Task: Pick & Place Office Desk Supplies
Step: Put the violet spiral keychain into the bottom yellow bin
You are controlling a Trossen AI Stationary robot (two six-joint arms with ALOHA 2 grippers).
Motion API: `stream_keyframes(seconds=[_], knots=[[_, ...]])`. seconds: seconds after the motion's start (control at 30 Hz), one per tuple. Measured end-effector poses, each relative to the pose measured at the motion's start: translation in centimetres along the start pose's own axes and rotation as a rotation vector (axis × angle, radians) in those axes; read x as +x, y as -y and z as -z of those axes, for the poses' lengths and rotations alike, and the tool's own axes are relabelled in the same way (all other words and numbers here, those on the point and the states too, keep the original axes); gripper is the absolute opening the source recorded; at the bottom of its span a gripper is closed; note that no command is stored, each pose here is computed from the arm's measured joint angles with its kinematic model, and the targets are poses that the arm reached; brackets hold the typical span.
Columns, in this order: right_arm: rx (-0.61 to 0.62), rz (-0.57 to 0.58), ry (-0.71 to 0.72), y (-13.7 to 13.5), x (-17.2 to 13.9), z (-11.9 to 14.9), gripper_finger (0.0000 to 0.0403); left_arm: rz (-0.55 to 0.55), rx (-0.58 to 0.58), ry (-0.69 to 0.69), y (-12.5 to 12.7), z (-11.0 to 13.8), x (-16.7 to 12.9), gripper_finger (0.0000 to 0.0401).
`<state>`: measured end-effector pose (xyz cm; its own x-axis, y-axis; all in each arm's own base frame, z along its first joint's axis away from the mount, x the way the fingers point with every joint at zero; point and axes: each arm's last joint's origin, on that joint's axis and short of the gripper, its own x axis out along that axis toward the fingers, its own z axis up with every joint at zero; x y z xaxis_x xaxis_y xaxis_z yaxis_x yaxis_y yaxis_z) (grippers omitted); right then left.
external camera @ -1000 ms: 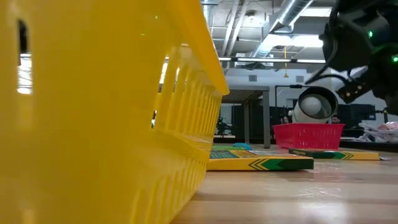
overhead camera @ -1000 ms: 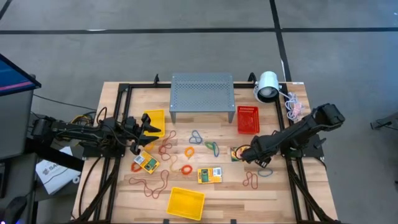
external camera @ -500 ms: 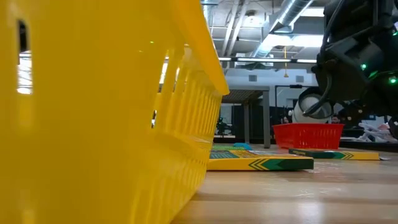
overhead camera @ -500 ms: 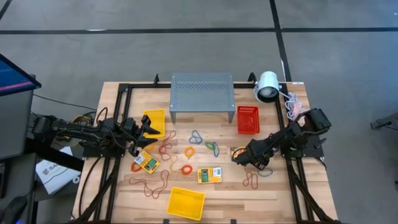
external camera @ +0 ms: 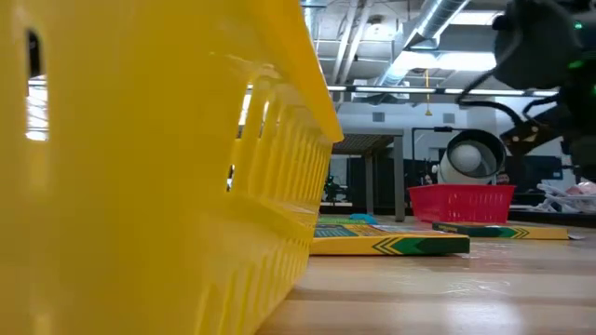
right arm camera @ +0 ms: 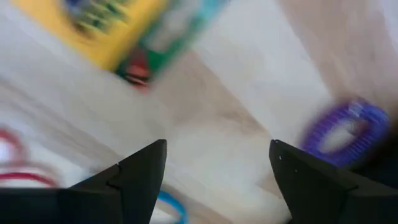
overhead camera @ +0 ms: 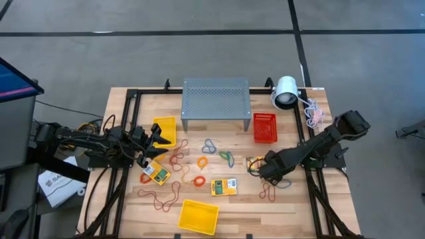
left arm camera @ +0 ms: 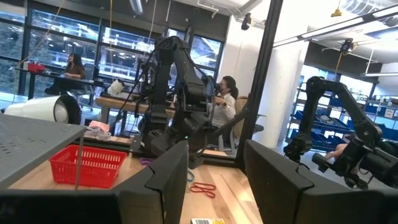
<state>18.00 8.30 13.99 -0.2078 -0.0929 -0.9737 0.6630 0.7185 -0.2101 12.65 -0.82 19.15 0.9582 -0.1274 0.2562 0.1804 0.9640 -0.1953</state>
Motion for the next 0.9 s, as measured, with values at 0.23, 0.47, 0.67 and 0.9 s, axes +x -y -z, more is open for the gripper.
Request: stream_keyframes(seconds=[0.23, 0.47, 0.67, 0.9], knots=[[0.002, 0.043, -0.011, 0.5, 0.5, 1.2, 0.0282, 0.000, 0.000, 0.000, 0.0, 0.0, 0.0, 0.0155], [0.043, 0.117, -0.047, 1.1, 0.4, 1.7, 0.0282, 0.000, 0.000, 0.001, 0.0, 0.0, 0.0, 0.0155], [0.053, 0.126, -0.047, 1.2, 0.4, 1.7, 0.0282, 0.000, 0.001, 0.001, 0.0, 0.0, 0.0, 0.0155], [0.054, 0.133, -0.025, 1.2, 0.4, 1.6, 0.0249, 0.000, 0.003, 0.001, 0.0, 0.0, 0.0, 0.0155]])
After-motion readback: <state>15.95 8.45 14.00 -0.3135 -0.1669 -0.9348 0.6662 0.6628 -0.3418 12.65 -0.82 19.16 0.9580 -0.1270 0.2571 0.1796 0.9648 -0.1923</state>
